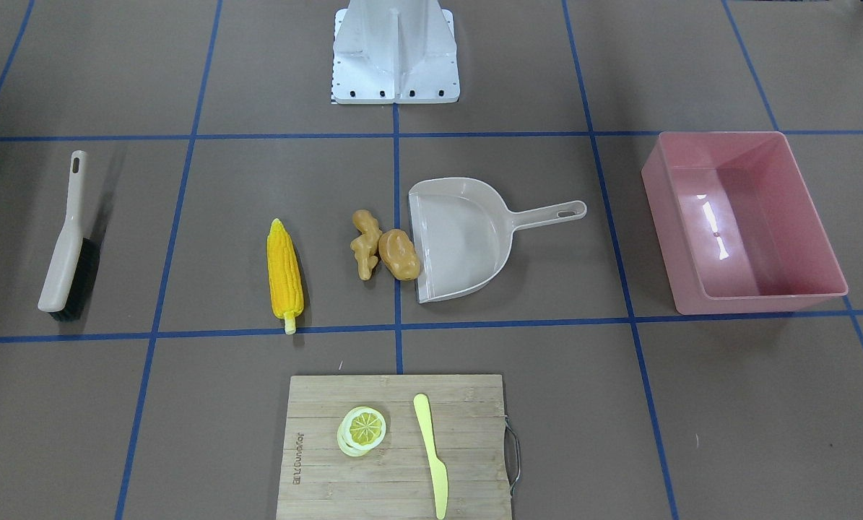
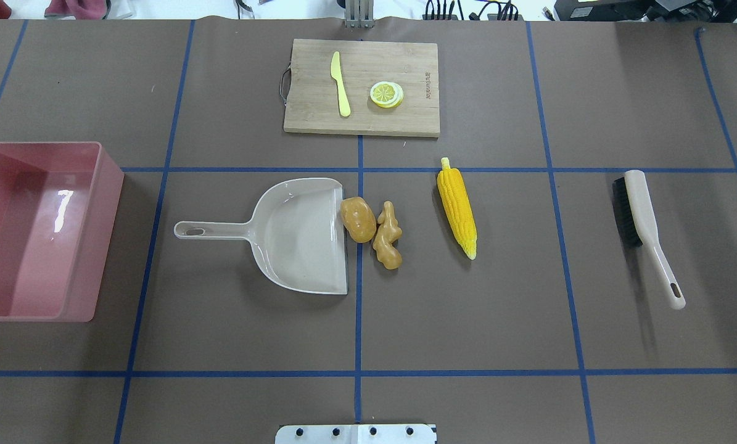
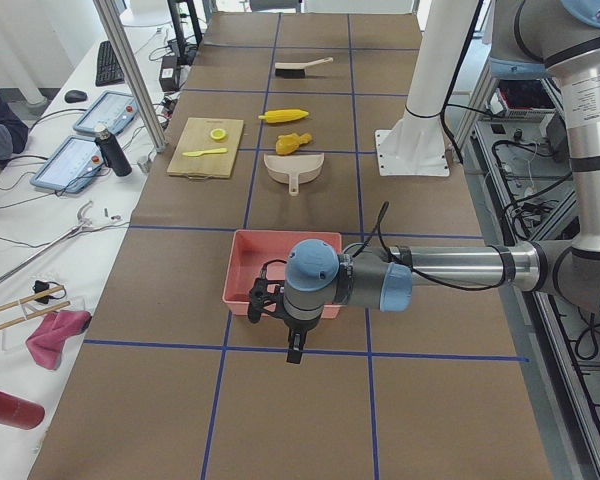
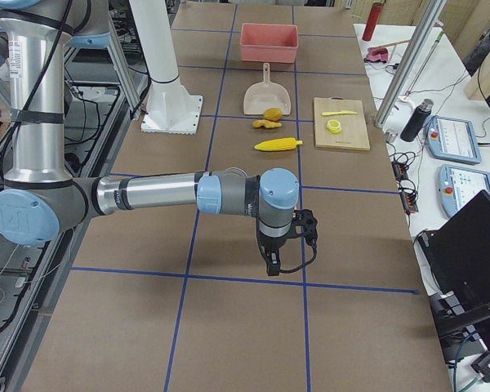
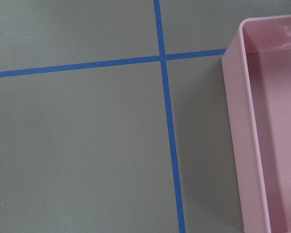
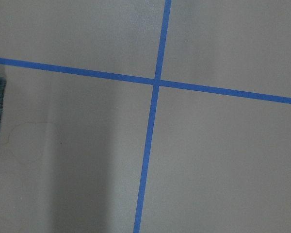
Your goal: Sweep and dump trash into bin
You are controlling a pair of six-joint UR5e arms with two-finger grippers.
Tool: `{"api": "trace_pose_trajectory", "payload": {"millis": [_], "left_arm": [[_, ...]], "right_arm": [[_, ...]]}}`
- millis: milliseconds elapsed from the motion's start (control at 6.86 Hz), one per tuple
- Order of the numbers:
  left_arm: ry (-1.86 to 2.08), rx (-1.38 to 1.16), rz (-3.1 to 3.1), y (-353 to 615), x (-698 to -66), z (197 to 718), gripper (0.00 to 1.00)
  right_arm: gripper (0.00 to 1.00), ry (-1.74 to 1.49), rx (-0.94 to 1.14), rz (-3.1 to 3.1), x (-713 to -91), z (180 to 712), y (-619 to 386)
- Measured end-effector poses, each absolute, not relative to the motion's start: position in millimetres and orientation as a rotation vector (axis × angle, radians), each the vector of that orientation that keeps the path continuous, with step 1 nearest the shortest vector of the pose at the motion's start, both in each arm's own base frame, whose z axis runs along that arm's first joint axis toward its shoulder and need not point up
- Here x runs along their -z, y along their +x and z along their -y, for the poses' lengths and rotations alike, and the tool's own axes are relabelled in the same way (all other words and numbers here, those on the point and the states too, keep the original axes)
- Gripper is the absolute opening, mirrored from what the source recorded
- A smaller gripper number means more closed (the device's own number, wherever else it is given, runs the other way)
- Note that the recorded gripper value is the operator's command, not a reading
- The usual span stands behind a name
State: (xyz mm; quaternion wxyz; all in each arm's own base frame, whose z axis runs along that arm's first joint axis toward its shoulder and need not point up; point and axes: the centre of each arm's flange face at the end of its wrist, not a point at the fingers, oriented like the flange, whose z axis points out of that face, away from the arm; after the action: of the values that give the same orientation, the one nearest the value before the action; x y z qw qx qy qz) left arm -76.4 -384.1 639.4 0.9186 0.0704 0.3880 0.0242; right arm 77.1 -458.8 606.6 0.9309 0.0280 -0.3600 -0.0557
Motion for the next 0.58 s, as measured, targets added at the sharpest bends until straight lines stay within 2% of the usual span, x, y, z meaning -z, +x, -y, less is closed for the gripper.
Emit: {"api": "trace_pose_trajectory", "payload": {"millis": [583], "left_arm": [[0.129,-0.039,-0.797,-77.9,-645.6,380.5,0.99]], "right_arm": [[1.00,0.061,0.098,0.760,-607.3,456.7,82.3]]}}
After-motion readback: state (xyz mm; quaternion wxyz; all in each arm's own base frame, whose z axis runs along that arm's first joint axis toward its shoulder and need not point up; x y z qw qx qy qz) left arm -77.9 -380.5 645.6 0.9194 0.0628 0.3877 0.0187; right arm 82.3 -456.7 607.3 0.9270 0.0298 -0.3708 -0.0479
